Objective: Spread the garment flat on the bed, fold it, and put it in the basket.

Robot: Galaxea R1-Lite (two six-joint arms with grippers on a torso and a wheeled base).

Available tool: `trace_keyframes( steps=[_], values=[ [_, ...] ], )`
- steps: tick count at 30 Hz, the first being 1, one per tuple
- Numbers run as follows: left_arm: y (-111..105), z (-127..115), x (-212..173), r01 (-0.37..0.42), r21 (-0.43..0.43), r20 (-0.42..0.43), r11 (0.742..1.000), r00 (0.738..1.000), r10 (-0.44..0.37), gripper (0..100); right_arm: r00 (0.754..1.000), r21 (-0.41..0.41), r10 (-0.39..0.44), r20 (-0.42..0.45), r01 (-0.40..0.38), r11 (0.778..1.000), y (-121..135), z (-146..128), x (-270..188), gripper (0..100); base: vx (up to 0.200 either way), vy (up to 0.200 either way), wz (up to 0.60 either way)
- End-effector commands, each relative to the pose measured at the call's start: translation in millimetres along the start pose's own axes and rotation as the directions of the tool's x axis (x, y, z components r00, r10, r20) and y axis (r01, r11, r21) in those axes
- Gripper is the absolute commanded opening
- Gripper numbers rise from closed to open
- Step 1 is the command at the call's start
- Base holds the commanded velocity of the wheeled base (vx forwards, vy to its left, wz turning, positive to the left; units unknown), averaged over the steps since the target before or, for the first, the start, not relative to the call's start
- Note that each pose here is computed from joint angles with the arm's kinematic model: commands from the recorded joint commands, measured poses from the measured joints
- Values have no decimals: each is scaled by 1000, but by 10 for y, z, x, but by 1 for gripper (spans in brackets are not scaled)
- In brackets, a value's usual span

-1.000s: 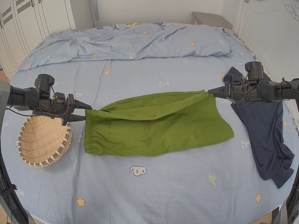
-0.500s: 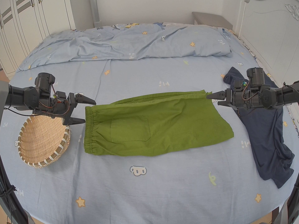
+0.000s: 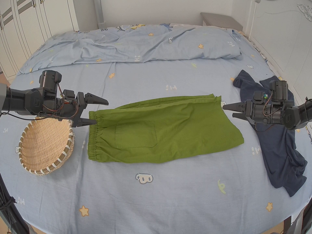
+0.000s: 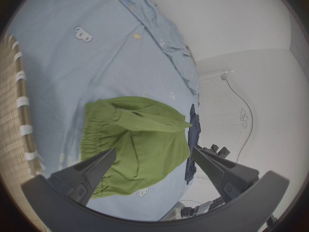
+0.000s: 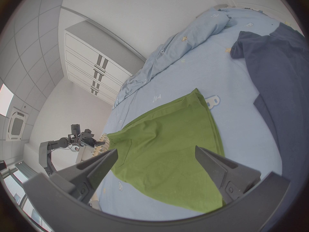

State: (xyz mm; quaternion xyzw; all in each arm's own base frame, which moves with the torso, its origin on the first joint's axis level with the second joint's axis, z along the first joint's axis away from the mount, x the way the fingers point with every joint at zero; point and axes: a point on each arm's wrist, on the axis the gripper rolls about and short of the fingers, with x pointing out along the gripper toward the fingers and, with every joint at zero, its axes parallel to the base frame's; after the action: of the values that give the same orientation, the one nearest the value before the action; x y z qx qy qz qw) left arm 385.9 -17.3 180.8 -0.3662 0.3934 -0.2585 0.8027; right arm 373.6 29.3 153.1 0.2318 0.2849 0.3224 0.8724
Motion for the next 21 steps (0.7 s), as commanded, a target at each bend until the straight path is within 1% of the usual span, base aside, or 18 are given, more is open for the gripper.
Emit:
trace_keyframes(
  steps=[1, 2, 3, 6, 8, 9, 13, 15, 16, 20, 21],
  values=[
    [66, 0, 390, 33, -1, -19, 999, 999, -33, 100, 999, -5, 10, 39, -10, 1000, 146, 45, -205, 100, 0, 0, 0],
    [27, 6, 518, 45, 1, -7, 999, 999, -45, 100, 999, -8, 11, 42, -11, 1000, 168, 42, -229, 100, 0, 0, 0],
    [5, 6, 611, 40, 5, 7, 999, 999, -40, 100, 999, -10, 12, 44, -11, 1000, 183, 45, -243, 100, 0, 0, 0],
    [59, 77, 864, -18, 18, 81, 1000, 997, 16, 100, 999, -14, 15, 44, -14, 1000, 212, 29, -263, 100, 0, 0, 0],
    [40, 133, 963, -41, 19, 121, 999, 992, 38, 100, 999, -18, 16, 44, -15, 1000, 228, 24, -273, 100, 0, 0, 0],
    [32, 197, 989, -44, 6, 150, 999, 988, 42, 100, 999, -21, 18, 44, -17, 1000, 242, 21, -280, 100, 0, 0, 0],
    [-2, 359, 1010, -10, -47, 207, 999, 978, 20, 100, 999, -27, 20, 49, -18, 999, 263, 25, -301, 100, 0, 0, 0],
    [16, 495, 978, 14, -75, 252, 997, 968, 6, 100, 998, -35, 22, 58, -20, 999, 280, 35, -322, 100, 0, 0, 0],
    [19, 524, 956, 18, -79, 262, 997, 965, 3, 100, 998, -34, 22, 59, -20, 999, 287, 35, -329, 100, 0, 0, 0],
    [21, 530, 916, 20, -90, 265, 996, 964, 4, 100, 997, -40, 24, 67, -21, 999, 310, 44, -358, 100, 0, 0, 0],
    [-34, 516, 878, 24, -88, 263, 996, 965, 0, 100, 997, -40, 24, 67, -21, 999, 310, 44, -358, 100, 0, 0, 0]
  ],
)
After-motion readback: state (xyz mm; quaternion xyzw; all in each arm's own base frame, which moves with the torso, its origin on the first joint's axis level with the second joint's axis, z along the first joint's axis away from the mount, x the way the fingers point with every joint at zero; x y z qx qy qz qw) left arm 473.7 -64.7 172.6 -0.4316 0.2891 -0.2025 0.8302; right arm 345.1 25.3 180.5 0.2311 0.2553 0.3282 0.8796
